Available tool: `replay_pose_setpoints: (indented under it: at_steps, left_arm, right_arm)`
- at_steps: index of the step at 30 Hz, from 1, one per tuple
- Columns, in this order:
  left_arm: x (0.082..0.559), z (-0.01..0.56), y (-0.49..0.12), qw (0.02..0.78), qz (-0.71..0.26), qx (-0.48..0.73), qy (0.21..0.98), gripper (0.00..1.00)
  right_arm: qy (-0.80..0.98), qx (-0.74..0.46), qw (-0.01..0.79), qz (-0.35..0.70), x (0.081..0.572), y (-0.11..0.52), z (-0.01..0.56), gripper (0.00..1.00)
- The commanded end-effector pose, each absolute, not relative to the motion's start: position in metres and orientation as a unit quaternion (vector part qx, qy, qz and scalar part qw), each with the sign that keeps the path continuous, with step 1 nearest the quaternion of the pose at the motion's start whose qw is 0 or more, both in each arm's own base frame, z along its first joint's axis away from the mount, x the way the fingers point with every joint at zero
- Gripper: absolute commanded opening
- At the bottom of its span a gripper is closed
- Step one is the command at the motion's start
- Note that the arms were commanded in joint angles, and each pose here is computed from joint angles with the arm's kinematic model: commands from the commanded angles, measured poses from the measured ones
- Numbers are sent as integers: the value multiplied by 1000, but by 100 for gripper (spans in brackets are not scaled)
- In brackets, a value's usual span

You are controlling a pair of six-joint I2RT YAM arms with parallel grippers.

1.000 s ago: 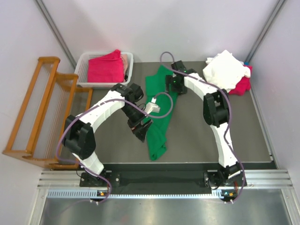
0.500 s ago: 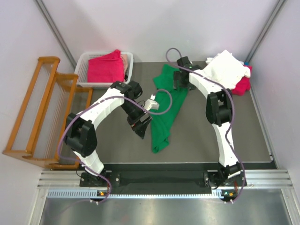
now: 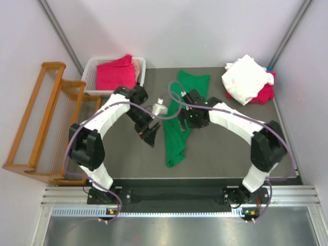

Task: Fold and stack the t-shirts

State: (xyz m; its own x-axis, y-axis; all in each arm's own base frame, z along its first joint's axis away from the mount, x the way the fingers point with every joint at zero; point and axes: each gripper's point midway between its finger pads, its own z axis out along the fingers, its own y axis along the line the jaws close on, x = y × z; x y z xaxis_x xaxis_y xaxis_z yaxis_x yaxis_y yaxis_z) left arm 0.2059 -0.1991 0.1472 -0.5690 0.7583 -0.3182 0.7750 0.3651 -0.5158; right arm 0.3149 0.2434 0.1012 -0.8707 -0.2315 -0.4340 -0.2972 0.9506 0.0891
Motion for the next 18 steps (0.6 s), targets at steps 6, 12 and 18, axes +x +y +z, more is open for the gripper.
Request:
replay_pose_setpoints:
  at_steps: [6,12,18]
  left_arm:
    - [291,218,-92,190,-411,264,852,98]
    - [305,216,-59,247,-366,214,871,99]
    - [289,203,-62,216,-384,209,873,99]
  right_arm:
    - [957,-146,180,175,229,249,104,82]
    - [952,-173,161,195,217,272,91,81]
    - [948,-196,148,203,214,296,80,79]
